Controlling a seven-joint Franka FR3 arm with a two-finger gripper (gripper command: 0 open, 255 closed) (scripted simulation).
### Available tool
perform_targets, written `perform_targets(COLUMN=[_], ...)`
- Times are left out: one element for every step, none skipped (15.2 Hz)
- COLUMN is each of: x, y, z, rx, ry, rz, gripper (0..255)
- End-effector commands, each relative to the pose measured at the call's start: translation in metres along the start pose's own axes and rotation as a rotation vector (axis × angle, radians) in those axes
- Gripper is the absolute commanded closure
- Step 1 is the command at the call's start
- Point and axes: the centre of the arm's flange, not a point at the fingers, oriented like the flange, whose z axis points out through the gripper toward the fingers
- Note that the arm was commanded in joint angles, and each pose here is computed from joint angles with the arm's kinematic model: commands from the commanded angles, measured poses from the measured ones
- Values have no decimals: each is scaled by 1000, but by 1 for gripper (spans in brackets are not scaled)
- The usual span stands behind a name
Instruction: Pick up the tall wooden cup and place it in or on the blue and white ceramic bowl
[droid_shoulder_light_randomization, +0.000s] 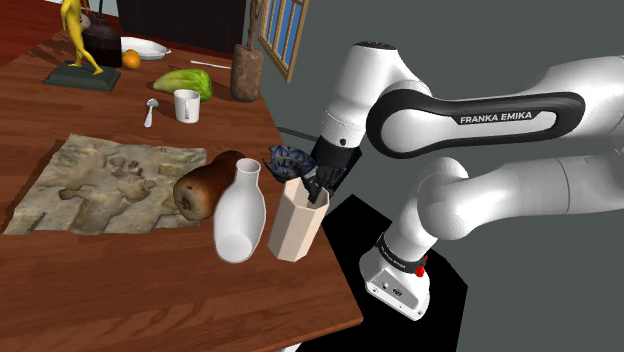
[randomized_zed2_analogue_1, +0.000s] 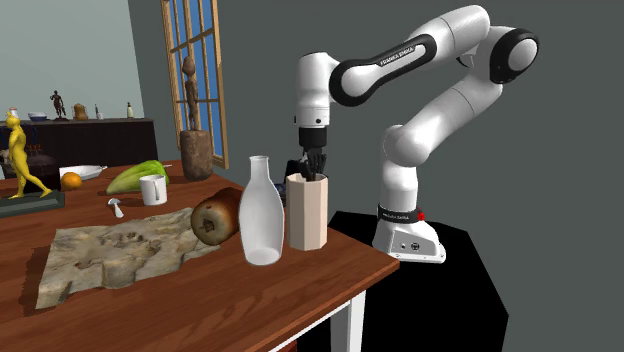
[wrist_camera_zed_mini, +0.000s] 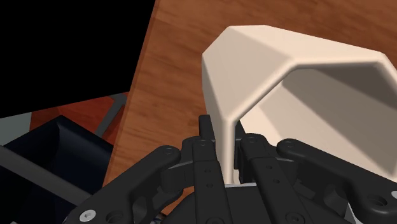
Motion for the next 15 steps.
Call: perform_targets(x=[0, 0, 0, 0, 0, 0, 0, 0, 0, 0, 0, 0, 0, 0, -1], y=[0, 0, 0, 0, 0, 0, 0, 0, 0, 0, 0, 0, 0, 0, 0], z=[-9, -14, -19, -24, -30, -35, -40, -46, -51, -56, -61, -67, -72, -77, -82], rx=[0, 0, 0, 0, 0, 0, 0, 0, 0, 0, 0, 0, 0, 0, 0], ry=[0, 0, 0, 0, 0, 0, 0, 0, 0, 0, 0, 0, 0, 0, 0], rz=[0, 0, 0, 0, 0, 0, 0, 0, 0, 0, 0, 0, 0, 0, 0], gripper=[255, 255, 255, 255, 255, 255, 255, 255, 255, 255, 255, 255, 255, 255, 255])
